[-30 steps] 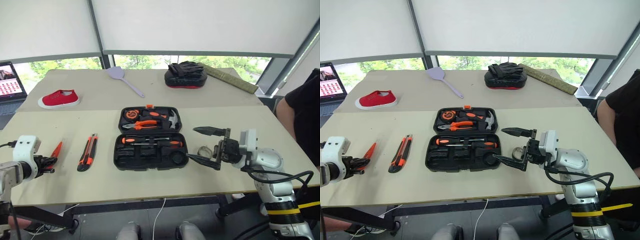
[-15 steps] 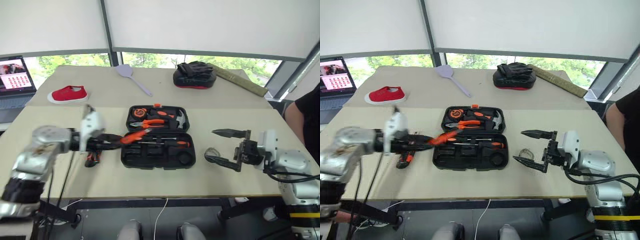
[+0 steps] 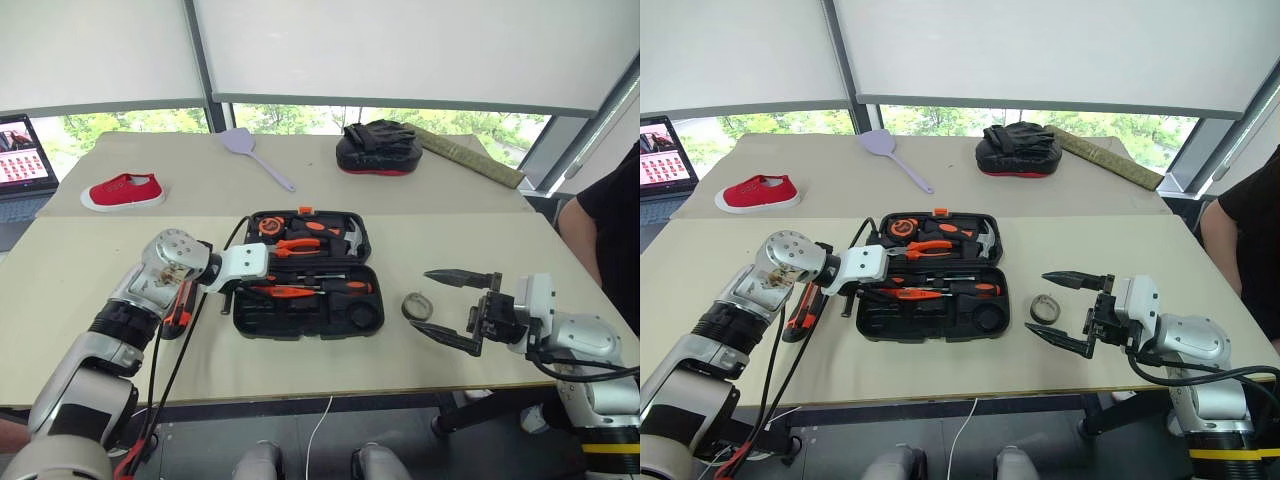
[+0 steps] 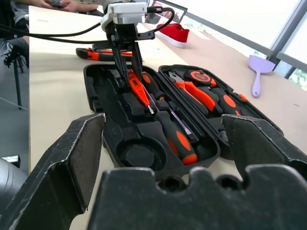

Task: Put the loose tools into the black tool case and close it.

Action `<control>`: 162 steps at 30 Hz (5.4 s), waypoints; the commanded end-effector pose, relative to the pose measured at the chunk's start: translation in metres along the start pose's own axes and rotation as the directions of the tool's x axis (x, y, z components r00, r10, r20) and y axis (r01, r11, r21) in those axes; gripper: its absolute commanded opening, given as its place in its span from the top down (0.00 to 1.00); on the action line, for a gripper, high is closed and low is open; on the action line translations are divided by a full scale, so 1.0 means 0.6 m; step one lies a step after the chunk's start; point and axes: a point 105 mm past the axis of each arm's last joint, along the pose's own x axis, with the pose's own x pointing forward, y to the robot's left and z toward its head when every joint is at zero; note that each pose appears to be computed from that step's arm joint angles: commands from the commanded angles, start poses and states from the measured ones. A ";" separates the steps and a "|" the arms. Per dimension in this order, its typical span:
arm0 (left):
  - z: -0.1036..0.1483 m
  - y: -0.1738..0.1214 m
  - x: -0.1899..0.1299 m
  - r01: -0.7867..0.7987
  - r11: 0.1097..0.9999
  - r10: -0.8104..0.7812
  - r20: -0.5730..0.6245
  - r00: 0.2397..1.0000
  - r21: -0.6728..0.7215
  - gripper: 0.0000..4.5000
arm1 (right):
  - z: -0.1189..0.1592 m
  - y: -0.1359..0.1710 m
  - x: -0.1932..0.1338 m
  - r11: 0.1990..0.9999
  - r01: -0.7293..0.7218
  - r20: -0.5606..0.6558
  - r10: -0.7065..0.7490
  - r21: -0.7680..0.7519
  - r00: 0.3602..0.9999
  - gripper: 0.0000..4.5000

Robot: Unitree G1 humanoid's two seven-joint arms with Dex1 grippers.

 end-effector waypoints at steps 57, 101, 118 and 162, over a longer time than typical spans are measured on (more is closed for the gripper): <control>0.028 -0.029 -0.009 0.067 0.998 -0.068 -0.210 0.975 -0.011 0.89 | 0.013 -0.002 0.006 1.000 -0.006 0.015 0.006 -0.025 1.000 0.00; 0.044 -0.021 -0.024 -0.116 0.976 0.184 0.408 0.894 -0.186 0.98 | 0.017 -0.005 0.024 1.000 -0.004 0.057 0.006 -0.025 0.998 0.00; -0.010 -0.045 0.029 -0.067 0.969 0.132 0.266 0.955 -0.239 1.00 | 0.016 0.003 0.028 1.000 -0.007 0.056 0.008 -0.013 0.998 0.00; -0.164 -0.245 -0.288 -0.590 0.031 0.714 -0.395 0.578 -0.807 0.01 | 0.019 0.032 0.038 0.982 -0.184 0.211 0.186 -0.030 0.960 0.00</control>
